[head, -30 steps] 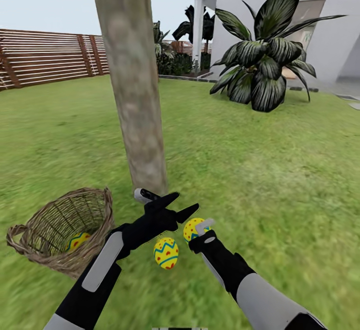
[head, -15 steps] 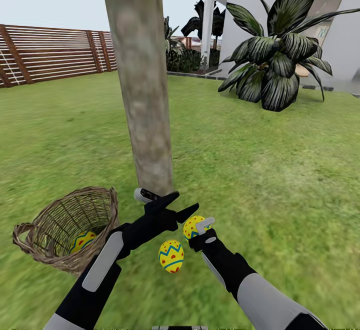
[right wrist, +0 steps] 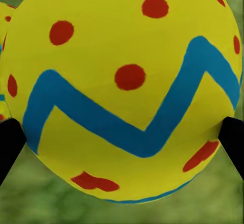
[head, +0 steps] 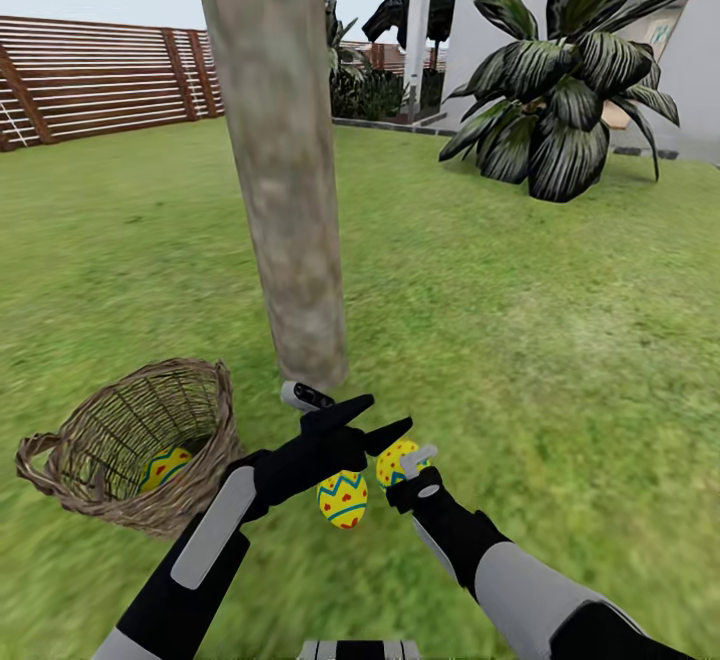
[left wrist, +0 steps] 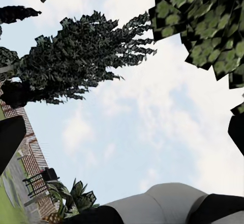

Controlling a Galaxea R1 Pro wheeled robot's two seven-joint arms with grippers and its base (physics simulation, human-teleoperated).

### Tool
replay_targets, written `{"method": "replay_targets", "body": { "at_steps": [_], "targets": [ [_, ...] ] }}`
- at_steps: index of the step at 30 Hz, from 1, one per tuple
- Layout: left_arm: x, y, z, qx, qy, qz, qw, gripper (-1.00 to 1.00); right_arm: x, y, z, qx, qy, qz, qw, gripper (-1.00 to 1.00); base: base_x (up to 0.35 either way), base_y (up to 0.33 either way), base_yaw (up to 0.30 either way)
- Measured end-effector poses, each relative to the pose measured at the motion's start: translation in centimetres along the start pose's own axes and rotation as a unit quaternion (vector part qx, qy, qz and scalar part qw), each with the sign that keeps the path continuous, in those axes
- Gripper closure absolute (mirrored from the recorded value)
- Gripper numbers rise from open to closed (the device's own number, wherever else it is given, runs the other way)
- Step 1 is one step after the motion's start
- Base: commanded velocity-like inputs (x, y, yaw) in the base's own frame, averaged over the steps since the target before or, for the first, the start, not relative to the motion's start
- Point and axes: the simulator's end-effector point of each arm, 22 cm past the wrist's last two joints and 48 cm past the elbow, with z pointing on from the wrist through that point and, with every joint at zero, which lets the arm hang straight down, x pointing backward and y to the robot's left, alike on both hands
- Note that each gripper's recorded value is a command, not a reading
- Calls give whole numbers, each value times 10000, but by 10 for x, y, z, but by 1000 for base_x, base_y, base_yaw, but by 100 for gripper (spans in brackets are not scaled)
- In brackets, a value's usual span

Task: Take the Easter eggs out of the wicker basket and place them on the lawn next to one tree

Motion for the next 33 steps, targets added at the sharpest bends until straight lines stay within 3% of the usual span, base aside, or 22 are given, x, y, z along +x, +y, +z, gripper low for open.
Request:
{"method": "replay_targets", "body": {
  "at_steps": [4,14,27,33],
  "targets": [
    [-2,5,-3,2,-24,-45,10000,-100,18,-2,8,11,192,-34,9998,100,0,0,0],
    [-2,23,-9,-28,-82,-241,9997,-100,14,4,22,-60,-210,31,9998,100,0,0,0],
    [-8,46,-21,-98,-219,-455,9987,-100,40,13,38,-145,5,67,9999,100,0,0,0],
    [-8,47,-22,-100,-222,-460,9986,-100,40,12,38,-132,5,80,9999,100,0,0,0]
  ]
}}
